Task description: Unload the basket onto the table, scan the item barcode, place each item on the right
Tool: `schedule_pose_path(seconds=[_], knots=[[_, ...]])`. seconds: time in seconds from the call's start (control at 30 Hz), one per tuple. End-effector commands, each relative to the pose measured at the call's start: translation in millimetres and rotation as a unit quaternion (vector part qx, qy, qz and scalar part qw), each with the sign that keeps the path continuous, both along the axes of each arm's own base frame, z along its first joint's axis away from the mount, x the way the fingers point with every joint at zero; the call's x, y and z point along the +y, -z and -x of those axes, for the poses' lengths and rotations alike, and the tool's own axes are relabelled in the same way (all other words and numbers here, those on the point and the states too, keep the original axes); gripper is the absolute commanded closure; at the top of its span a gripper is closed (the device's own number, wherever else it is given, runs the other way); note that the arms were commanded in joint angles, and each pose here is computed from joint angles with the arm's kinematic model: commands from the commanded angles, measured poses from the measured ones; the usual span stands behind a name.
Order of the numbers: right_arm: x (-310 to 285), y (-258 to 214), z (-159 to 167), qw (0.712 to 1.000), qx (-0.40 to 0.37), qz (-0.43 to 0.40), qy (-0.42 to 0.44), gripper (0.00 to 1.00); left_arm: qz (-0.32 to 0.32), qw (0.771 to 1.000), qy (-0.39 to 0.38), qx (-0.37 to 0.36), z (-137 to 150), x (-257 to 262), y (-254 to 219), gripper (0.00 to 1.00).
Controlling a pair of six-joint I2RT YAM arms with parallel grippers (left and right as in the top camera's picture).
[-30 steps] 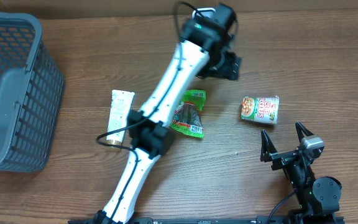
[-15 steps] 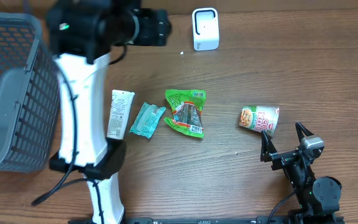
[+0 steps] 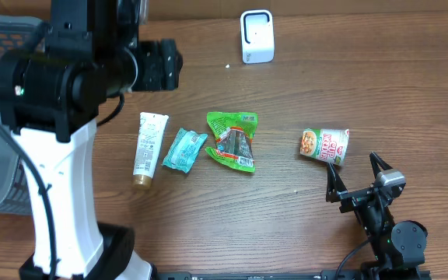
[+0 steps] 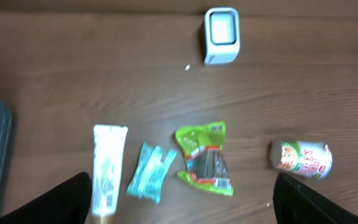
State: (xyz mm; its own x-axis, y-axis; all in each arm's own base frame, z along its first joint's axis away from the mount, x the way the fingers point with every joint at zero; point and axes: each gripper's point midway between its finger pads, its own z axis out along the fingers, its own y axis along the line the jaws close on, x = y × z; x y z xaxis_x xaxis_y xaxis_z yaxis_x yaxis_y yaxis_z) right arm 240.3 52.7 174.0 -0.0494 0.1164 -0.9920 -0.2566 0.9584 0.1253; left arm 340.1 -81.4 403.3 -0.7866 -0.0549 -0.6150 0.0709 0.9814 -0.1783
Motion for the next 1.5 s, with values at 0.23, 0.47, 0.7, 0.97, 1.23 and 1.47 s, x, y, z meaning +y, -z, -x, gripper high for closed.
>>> schedule_pose_path(seconds=[0.23, 0.47, 0.7, 0.97, 1.23, 1.47], knots=[[0.2, 1.5, 0.1, 1.0, -0.002, -0.004, 0.001, 0.0, -0.022, 0.997, -0.071, 0.032, 29.4, 25.8, 16.2, 0.15], [0.2, 1.5, 0.1, 1.0, -0.002, -0.004, 0.001, 0.0, -0.03, 0.994, -0.091, 0.061, 45.2, 33.2, 33.5, 0.0], [0.2, 1.5, 0.1, 1.0, -0.002, -0.004, 0.001, 0.0, -0.05, 0.98, -0.136, 0.133, 48.3, 41.7, 78.8, 0.0], [0.2, 1.5, 0.1, 1.0, -0.002, -0.004, 0.001, 0.0, -0.036, 0.977, -0.125, 0.17, 34.5, 24.3, 125.4, 0.03], [0.2, 1.5, 0.1, 1.0, -0.002, -0.004, 0.001, 0.0, -0.002, 0.973, -0.141, 0.182, 23.6, -7.7, 164.8, 0.04], [0.2, 1.5, 0.1, 1.0, -0.002, -0.004, 0.001, 0.0, -0.004, 0.975, -0.126, 0.183, 25.0, -33.7, 186.4, 0.04]])
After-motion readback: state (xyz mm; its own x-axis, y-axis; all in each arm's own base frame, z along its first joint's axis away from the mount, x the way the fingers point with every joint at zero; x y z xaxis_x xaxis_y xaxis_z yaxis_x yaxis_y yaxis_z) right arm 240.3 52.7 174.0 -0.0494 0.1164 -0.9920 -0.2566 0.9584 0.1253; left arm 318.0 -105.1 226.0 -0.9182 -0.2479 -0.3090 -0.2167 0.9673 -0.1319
